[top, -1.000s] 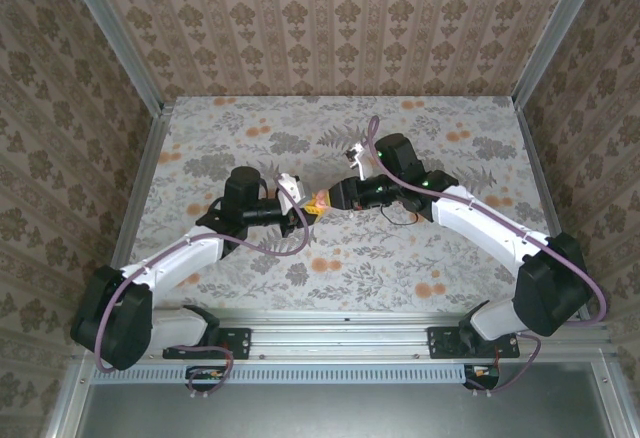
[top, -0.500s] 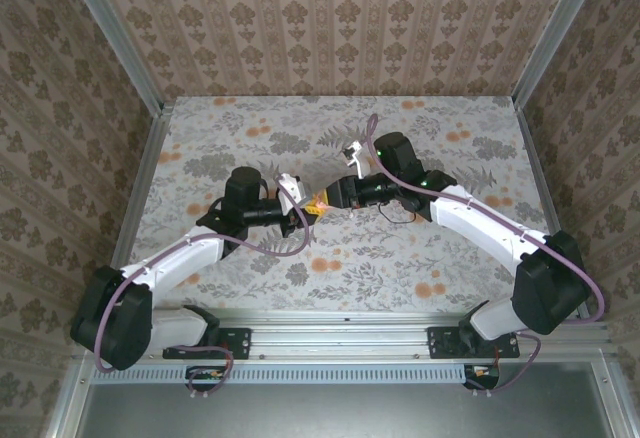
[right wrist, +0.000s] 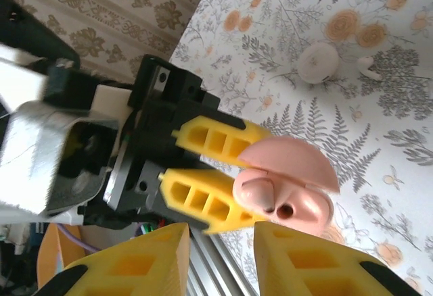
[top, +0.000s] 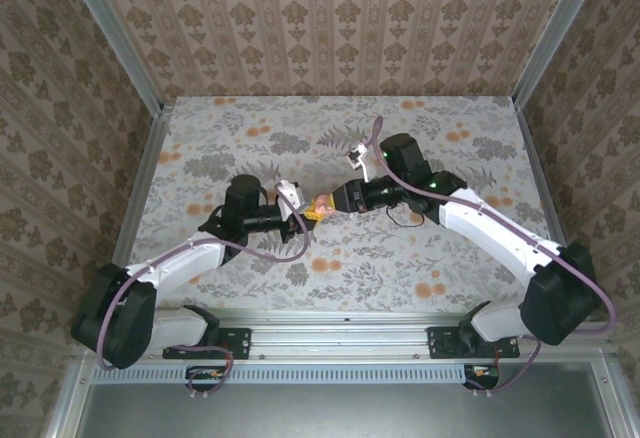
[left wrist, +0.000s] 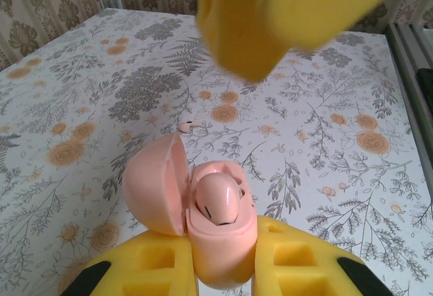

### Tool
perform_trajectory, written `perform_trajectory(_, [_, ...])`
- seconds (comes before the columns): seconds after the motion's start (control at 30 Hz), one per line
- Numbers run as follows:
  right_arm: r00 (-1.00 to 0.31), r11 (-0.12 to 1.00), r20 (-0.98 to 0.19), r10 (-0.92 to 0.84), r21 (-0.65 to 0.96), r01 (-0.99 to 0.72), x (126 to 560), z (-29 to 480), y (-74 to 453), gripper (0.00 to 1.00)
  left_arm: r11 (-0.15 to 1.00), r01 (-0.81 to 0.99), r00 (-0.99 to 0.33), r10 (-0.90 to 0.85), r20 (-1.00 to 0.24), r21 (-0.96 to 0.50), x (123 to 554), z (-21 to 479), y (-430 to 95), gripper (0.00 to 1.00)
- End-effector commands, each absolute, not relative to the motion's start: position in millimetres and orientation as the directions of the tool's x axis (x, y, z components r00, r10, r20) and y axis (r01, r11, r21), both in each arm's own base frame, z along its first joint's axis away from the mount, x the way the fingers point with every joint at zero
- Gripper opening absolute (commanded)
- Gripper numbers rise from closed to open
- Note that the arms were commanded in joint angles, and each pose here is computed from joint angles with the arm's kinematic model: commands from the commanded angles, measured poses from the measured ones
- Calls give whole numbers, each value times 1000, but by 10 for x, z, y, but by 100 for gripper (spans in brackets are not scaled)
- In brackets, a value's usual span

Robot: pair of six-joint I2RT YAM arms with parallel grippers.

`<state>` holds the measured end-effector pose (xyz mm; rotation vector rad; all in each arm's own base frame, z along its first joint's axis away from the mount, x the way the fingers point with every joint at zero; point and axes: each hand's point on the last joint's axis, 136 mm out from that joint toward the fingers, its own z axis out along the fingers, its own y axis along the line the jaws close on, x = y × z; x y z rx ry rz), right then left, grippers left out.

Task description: Insert wireless bluetooth earbuds into charging case

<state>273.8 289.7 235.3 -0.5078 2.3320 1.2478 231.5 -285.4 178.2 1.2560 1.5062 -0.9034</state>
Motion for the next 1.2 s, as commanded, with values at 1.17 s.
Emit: perform_trajectory(1.17, [-841, 841, 33, -541, -7, -541, 3461, 1019, 1158, 38, 126, 991, 17, 193, -981, 42, 2082, 1768, -2933, 18])
